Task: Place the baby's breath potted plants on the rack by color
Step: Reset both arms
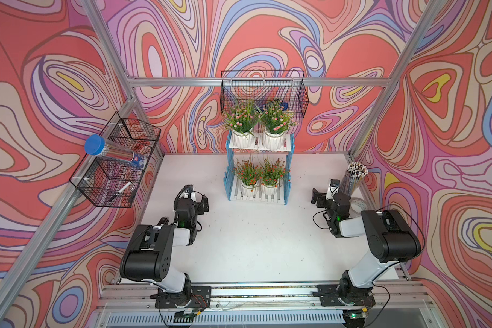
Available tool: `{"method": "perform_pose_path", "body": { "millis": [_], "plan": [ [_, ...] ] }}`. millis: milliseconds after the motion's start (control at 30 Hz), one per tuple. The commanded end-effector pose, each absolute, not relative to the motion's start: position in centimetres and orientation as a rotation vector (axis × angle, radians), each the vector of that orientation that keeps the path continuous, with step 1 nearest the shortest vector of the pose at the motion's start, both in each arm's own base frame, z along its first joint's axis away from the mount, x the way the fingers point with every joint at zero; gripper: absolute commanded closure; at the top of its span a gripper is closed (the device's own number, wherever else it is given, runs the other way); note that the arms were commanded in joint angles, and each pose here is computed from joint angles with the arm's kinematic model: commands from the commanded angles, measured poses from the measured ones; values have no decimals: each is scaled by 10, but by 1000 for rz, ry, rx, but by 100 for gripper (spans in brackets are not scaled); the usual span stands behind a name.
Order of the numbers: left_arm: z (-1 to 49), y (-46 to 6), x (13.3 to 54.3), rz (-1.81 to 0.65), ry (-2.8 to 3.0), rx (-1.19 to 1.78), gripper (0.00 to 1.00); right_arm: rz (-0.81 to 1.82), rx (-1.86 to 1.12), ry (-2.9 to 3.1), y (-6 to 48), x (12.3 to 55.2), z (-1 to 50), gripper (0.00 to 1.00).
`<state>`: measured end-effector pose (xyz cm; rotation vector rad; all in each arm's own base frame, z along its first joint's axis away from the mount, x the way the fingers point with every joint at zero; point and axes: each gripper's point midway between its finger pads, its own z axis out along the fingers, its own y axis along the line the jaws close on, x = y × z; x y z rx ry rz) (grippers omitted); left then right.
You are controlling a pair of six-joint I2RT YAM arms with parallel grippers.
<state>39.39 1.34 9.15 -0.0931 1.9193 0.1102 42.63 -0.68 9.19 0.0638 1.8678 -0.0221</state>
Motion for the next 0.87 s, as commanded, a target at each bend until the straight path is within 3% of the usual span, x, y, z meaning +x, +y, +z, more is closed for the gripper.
{"method": "perform_pose_path", "body": {
  "millis": [0,833],
  "plan": [
    [89,16,392,117,1923,-98,0,-23,56,1864,-8,429,93,2],
    [90,16,392,116,1926,-100,0,-27,56,1861,-8,429,94,2]
  ]
}}
